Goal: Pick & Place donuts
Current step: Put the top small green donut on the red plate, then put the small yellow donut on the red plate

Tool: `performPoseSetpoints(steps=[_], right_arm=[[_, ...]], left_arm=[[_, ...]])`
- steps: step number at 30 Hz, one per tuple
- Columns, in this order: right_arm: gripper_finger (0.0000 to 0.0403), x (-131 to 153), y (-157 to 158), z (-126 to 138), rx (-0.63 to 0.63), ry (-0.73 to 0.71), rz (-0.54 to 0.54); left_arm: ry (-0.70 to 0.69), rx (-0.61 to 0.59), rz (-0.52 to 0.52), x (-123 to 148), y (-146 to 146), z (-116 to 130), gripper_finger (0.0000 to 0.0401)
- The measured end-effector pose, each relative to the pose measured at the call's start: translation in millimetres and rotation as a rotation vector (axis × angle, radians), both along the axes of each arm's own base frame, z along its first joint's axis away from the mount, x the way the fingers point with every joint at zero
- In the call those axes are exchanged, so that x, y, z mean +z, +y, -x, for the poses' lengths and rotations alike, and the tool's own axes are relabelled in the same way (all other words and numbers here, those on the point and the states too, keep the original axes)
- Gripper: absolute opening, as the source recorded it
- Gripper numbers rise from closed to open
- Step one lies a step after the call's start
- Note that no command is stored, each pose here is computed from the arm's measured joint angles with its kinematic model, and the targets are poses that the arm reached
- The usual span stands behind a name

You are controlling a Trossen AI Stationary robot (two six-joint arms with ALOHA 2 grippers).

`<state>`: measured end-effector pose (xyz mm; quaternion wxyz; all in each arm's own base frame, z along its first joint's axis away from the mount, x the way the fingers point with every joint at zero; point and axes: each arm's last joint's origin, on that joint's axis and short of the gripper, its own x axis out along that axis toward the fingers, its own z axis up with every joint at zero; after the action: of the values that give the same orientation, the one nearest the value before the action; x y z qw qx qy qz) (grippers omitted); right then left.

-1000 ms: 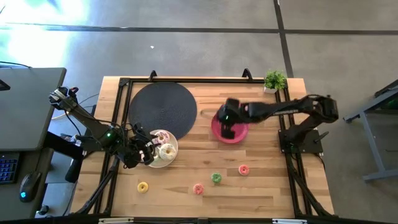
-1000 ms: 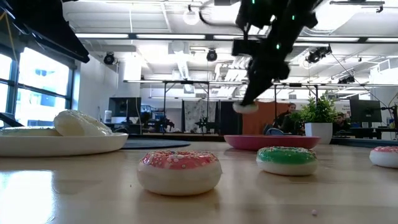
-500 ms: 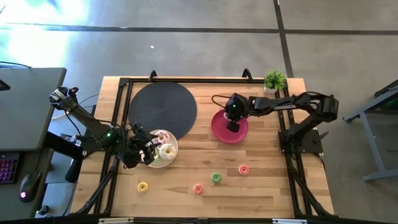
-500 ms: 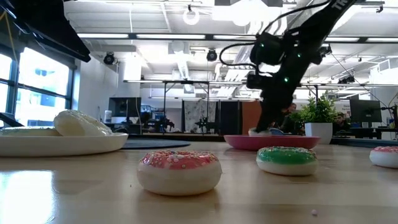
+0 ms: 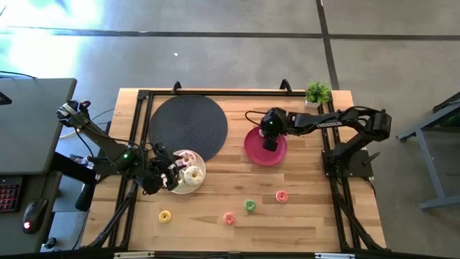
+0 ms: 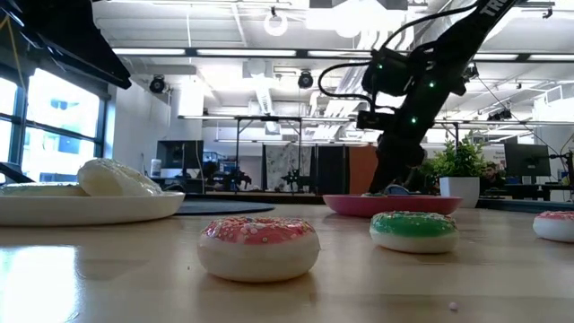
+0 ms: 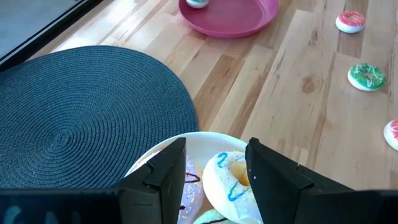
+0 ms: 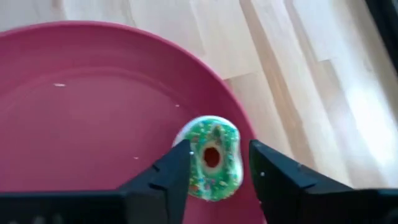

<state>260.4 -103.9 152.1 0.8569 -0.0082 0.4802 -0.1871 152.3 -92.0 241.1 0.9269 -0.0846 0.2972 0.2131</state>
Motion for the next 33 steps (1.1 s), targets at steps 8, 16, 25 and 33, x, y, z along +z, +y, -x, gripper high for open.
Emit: performPoseSetpoints(steps=[8,16,25,33], right_arm=[[0.0187,19.9,15.2,-14.0,0.074,0.055,0.007],[0.0188,56.5,60.3,-47.4,0.309,-0.095,-0.066],[0.0188,63.5,101.7,-57.1,0.418,-0.165,-0.012],[0.0188,63.4,108.2,-56.8,0.406,-0.162,0.001]], left_arm=[[0.017,-0.035,0.031,0.0,-1.9,-0.9,0.0159],[0.052,-0.366,0.194,3.0,-22.4,-14.6,0.0159],[0.369,-0.496,0.541,-30.4,-48.0,-26.1,0.0159],[0.711,-0.458,0.673,-66.0,-63.3,-22.7,0.0159]])
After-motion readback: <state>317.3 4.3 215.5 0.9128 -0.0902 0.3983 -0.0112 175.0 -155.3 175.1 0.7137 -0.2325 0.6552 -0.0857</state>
